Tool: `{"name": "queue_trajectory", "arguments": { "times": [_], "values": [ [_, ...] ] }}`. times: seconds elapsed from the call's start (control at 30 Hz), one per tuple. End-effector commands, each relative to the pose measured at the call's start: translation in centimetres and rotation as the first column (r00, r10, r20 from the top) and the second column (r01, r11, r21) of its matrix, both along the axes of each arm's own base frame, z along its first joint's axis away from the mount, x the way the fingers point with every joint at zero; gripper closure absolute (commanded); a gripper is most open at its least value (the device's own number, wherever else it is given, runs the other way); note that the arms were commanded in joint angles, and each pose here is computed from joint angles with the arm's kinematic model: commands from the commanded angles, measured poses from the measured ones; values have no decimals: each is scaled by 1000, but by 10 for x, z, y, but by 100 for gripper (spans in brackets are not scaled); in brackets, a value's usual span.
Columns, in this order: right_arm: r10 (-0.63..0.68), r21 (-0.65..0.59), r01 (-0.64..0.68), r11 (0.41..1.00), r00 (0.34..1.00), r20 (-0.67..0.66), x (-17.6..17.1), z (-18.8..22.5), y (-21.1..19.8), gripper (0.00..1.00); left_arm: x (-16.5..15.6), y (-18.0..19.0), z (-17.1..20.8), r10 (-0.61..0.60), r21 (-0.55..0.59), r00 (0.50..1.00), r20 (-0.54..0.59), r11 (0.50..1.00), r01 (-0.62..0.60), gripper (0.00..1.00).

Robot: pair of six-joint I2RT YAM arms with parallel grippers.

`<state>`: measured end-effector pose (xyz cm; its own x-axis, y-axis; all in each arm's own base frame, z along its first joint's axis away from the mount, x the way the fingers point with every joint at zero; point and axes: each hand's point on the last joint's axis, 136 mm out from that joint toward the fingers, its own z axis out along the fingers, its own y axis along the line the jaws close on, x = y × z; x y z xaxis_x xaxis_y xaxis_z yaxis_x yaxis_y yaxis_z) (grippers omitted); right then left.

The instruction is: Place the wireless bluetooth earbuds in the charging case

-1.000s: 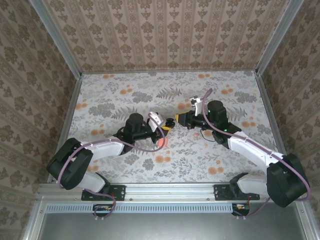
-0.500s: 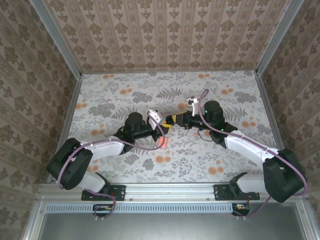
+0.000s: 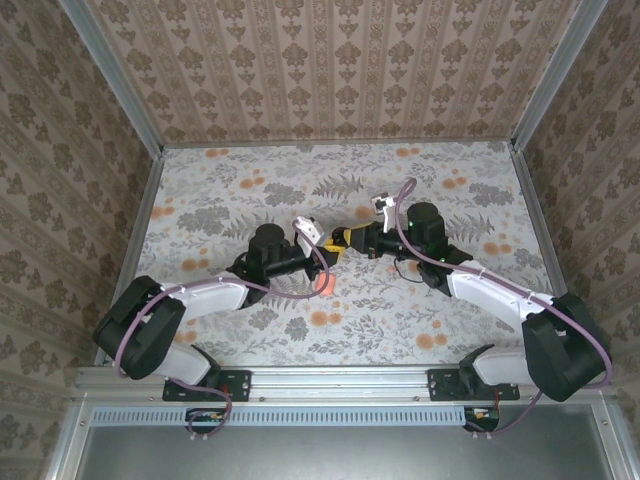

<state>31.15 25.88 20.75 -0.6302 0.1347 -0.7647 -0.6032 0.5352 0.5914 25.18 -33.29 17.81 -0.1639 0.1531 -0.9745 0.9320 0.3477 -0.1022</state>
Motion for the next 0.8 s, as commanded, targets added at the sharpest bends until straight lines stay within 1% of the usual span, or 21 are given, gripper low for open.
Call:
{"name": "queue_trajectory", "arguments": {
  "times": [0.0,0.27,0.47,0.57,0.77],
  "values": [
    [-15,0,15,1000,1000,14,3,-2,0,79,2,-3,40,-9,-91,998,64,996,15,90],
    [-7,-8,7,1000,1000,14,3,-4,2,79,1,-2,47,-4,-105,997,74,994,12,90],
    [-20,-14,20,1000,1000,17,2,-4,-2,66,1,-2,52,-4,-108,996,87,994,13,90],
    [-24,-16,24,1000,999,26,1,0,-3,64,1,-2,53,-4,-106,996,90,994,14,90],
    [-26,-11,27,1000,998,60,0,17,-5,55,-1,-1,54,-10,-104,996,92,994,20,91]
  ]
}}
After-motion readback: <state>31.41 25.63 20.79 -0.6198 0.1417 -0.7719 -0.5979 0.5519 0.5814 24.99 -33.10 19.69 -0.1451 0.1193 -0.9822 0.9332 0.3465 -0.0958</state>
